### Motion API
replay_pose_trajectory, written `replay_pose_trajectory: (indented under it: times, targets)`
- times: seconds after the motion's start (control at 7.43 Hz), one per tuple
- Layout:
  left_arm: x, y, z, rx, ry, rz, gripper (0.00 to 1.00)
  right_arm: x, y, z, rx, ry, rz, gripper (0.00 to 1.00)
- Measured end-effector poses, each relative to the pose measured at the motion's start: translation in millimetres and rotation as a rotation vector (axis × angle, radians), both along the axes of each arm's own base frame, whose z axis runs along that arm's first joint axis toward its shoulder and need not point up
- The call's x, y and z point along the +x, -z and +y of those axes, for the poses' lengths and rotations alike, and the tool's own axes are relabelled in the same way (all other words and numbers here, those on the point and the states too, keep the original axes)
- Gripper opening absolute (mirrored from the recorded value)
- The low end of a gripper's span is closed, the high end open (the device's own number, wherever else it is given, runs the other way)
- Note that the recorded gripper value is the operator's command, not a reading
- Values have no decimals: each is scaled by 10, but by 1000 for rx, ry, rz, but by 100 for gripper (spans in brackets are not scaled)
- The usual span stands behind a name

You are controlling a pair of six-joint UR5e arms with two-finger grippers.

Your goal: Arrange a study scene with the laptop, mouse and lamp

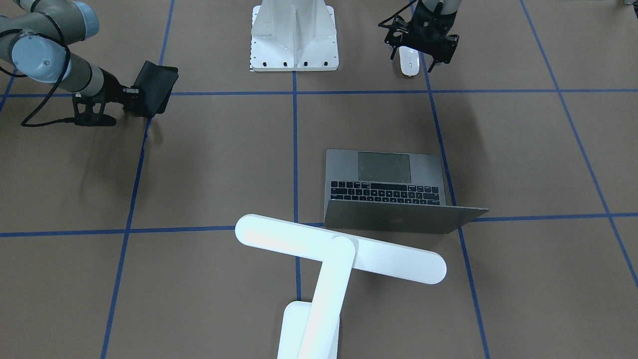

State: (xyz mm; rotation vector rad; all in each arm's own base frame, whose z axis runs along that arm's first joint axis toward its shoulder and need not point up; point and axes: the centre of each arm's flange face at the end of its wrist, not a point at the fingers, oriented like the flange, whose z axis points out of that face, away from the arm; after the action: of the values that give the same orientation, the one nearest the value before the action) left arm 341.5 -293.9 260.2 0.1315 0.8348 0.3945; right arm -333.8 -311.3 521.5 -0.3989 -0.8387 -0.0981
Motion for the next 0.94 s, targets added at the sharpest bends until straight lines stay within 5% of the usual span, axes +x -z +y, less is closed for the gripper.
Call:
replay_pose_trajectory:
  times: [0.94]
  targets:
    - [-8, 16, 5, 1, 0, 4, 99, 67, 204, -27, 62, 34, -63, 12]
